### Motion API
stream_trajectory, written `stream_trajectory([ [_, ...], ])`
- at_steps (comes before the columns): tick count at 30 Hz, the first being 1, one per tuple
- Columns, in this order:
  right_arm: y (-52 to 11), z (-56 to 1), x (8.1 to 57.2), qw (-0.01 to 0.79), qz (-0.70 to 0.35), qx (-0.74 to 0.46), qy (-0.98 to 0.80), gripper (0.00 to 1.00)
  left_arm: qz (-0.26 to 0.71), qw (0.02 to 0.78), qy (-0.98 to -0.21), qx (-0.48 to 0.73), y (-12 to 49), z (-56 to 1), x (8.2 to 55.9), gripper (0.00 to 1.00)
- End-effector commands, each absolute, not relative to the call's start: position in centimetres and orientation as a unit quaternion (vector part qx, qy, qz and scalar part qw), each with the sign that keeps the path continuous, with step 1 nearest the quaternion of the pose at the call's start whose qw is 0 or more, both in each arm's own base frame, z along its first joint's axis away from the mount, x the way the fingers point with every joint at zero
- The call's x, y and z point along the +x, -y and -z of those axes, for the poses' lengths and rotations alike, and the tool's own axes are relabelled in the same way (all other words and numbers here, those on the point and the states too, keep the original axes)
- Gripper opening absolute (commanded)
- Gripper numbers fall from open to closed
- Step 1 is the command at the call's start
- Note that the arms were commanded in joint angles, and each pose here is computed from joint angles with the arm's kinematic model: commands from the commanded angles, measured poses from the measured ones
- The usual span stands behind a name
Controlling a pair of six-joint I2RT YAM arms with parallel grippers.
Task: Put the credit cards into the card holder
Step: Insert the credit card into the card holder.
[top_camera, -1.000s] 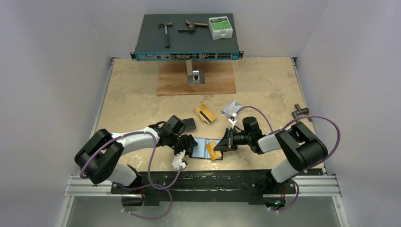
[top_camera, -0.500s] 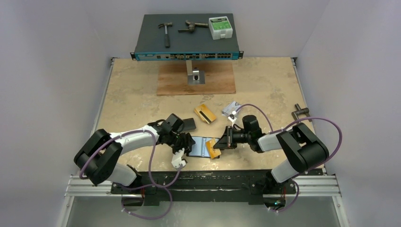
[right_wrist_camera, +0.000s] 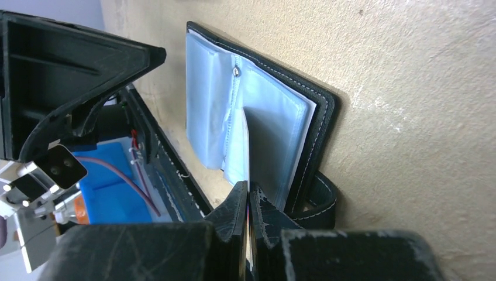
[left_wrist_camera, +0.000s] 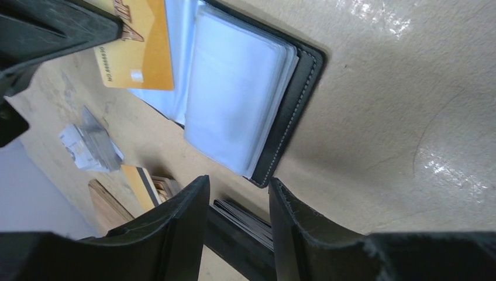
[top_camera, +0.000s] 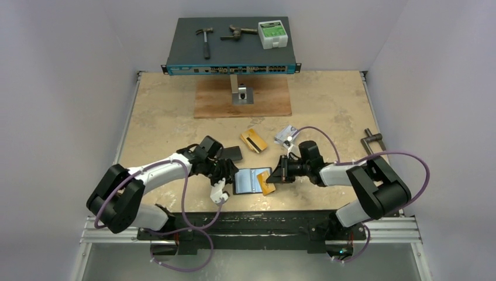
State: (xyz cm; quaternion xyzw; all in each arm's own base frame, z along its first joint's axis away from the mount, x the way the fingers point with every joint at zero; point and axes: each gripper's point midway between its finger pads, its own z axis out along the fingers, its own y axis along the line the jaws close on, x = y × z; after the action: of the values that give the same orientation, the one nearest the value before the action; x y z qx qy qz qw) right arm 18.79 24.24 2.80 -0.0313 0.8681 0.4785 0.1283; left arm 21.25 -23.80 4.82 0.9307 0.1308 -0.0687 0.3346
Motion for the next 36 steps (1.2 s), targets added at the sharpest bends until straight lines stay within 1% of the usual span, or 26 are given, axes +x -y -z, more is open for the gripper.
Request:
stream_trajectory([
  [1,-23.3,-2.7,19.7,0.158,-0.440,-0.042,-0.883,0.00,0.027,0.335,0.017,0.942,24.9,-5.2,22.0,0.42],
  [4,-22.9,-2.6,19.4,0.157,-0.432,-0.045,-0.887,0.00,0.019,0.331,0.029,0.943,25.2,-4.5,22.8,0.43],
  [8,-22.5,-2.5,19.0,0.157,-0.424,-0.043,-0.891,0.00,0.018,0.343,0.043,0.938,26.2,-4.5,23.3,0.43],
  [15,-21.4,-1.9,17.7,0.157,-0.410,-0.032,-0.898,0.00,0.035,0.353,0.077,0.932,28.2,-4.2,22.2,0.39],
  [19,-21.1,-2.6,17.4,0.165,-0.411,-0.021,-0.896,0.00,0.045,0.353,0.096,0.930,29.4,-3.9,21.4,0.36],
  [23,-21.2,-4.4,17.9,0.190,-0.420,-0.014,-0.887,0.00,0.051,0.353,0.110,0.928,30.0,-3.8,20.8,0.34],
  [26,-21.4,-4.8,18.3,0.194,-0.425,-0.017,-0.884,0.00,0.053,0.354,0.113,0.927,30.3,-3.7,20.5,0.32],
  [31,-22.0,-3.8,17.8,0.170,-0.442,-0.018,-0.880,0.00,0.050,0.359,0.098,0.927,30.1,-3.9,20.3,0.32],
  [36,-22.7,-3.9,17.7,0.165,-0.468,-0.021,-0.868,0.00,0.035,0.372,0.082,0.924,30.0,-4.4,20.6,0.33],
])
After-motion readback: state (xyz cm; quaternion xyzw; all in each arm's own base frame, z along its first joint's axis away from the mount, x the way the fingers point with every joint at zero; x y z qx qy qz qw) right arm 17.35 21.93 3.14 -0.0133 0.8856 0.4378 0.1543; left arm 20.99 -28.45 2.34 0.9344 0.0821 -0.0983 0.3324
